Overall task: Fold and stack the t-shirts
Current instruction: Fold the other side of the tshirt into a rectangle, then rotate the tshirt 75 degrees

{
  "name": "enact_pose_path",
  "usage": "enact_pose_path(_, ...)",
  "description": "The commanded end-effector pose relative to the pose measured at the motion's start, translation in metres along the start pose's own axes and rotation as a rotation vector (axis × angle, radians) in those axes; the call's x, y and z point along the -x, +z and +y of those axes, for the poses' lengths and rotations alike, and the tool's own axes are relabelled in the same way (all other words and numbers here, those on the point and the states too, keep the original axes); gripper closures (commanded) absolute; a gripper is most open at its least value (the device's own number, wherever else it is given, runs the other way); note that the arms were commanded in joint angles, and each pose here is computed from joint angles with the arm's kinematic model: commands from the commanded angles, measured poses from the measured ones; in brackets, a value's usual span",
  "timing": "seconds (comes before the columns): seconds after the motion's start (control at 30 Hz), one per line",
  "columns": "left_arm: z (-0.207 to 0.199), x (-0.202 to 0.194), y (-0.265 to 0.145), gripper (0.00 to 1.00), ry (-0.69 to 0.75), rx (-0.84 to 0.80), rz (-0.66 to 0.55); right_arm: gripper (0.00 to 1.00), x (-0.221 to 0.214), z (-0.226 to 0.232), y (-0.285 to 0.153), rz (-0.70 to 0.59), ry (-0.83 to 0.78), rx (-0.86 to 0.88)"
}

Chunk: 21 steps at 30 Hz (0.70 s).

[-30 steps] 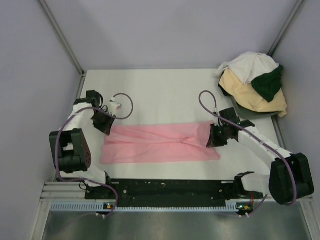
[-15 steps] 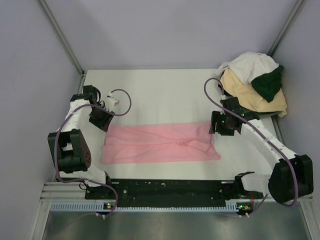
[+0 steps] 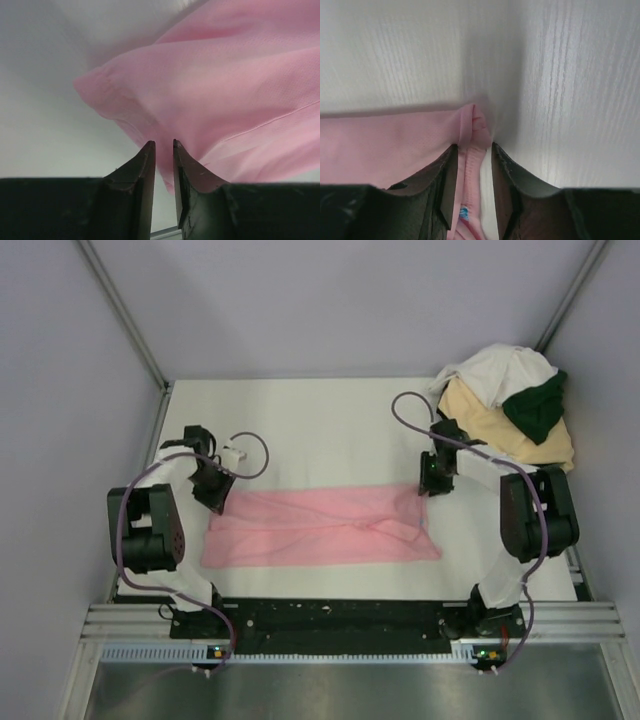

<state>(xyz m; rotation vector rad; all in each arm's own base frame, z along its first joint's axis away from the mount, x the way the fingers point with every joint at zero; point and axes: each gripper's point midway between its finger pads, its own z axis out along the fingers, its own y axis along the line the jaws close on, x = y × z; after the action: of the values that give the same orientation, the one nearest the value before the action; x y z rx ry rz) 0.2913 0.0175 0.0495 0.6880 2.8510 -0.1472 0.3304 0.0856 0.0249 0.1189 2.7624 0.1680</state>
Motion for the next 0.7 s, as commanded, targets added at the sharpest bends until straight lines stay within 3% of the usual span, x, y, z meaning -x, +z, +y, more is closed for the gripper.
enact_pose_path(0.0, -0.008, -0.025, 0.013, 0.80, -0.003, -0.014, 0.062, 0.74, 0.029, 0.011, 0.010, -0.048, -0.003, 0.058)
enact_pose_path(0.03, -0.010, -0.032, 0.015, 0.85, 0.005, -0.011, 0.078, 0.80, 0.032, 0.016, 0.014, -0.042, -0.005, 0.076)
enact_pose_path(0.17, -0.012, -0.061, 0.017, 0.87, 0.036, 0.011, 0.160, 1.00, 0.059, 0.023, 0.024, -0.060, -0.001, 0.092)
enact_pose_path(0.37, -0.040, -0.086, 0.009, 0.82, 0.121, -0.084, 0.187, 1.00, 0.128, 0.069, 0.040, -0.096, -0.008, 0.275)
enact_pose_path(0.57, -0.097, -0.103, -0.001, 0.75, 0.375, -0.203, 0.184, 1.00, 0.202, 0.110, 0.063, -0.140, 0.034, 0.411)
enact_pose_path(0.67, -0.102, -0.105, -0.016, 0.69, 0.387, -0.211, 0.165, 0.89, 0.234, 0.118, 0.043, -0.212, 0.014, 0.427)
